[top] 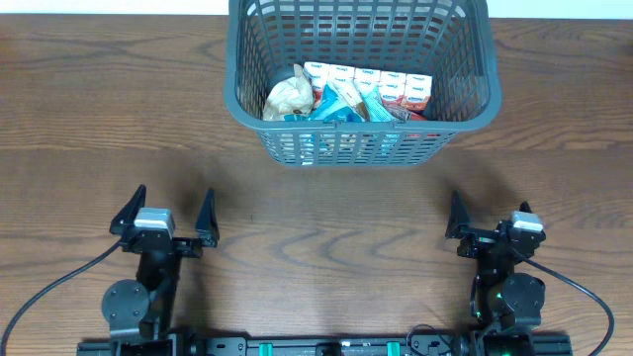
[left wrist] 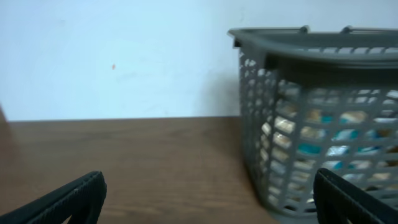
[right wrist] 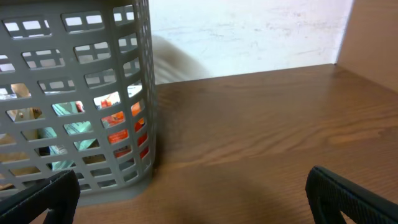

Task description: Pack container

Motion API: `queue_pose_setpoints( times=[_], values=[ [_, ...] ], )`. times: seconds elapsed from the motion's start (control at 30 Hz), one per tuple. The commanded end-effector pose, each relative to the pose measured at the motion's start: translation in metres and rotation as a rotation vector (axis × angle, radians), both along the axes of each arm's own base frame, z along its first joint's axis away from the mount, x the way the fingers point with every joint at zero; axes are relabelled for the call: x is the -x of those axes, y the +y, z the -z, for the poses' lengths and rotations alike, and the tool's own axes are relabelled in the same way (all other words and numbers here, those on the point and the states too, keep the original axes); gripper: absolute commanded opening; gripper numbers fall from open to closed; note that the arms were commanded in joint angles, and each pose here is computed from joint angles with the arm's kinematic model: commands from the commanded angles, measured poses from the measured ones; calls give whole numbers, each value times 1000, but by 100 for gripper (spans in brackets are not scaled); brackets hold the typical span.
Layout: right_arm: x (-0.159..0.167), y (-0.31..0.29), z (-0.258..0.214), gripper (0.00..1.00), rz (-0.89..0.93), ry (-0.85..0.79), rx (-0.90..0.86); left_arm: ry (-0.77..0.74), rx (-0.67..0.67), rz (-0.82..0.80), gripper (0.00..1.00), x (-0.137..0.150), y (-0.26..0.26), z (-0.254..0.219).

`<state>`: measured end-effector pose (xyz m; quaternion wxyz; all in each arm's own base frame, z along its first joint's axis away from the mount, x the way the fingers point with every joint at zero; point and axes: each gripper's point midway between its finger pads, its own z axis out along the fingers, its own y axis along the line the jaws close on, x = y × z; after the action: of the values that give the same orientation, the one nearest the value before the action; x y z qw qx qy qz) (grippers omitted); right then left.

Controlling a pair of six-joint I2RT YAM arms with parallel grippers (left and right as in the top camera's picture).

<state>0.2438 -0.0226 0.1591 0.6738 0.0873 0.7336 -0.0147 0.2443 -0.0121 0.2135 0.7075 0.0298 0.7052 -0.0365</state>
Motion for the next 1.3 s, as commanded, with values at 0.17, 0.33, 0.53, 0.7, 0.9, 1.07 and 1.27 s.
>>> queue_pose_setpoints(
  times=[0.17,0.33,0.53,0.7,0.9,1.07,1.27],
  values=[
    [0,-1,1,99,3,-4,-7,-11,-41,-221,99,1,38,11],
    [0,-1,1,99,4,-4,-8,53,-53,-238,99,2,41,26],
    [0,-1,1,99,4,-4,-8,108,-56,-236,99,0,41,50],
    [0,-1,1,99,3,-4,-7,124,-42,-236,99,0,41,68],
    [0,-1,1,99,3,-4,-8,155,-45,-238,99,2,41,76],
    [0,-1,1,99,4,-4,-7,159,-45,-231,99,2,40,77],
    [0,-1,1,99,4,-4,-8,159,-43,-224,99,2,39,77]
  ],
)
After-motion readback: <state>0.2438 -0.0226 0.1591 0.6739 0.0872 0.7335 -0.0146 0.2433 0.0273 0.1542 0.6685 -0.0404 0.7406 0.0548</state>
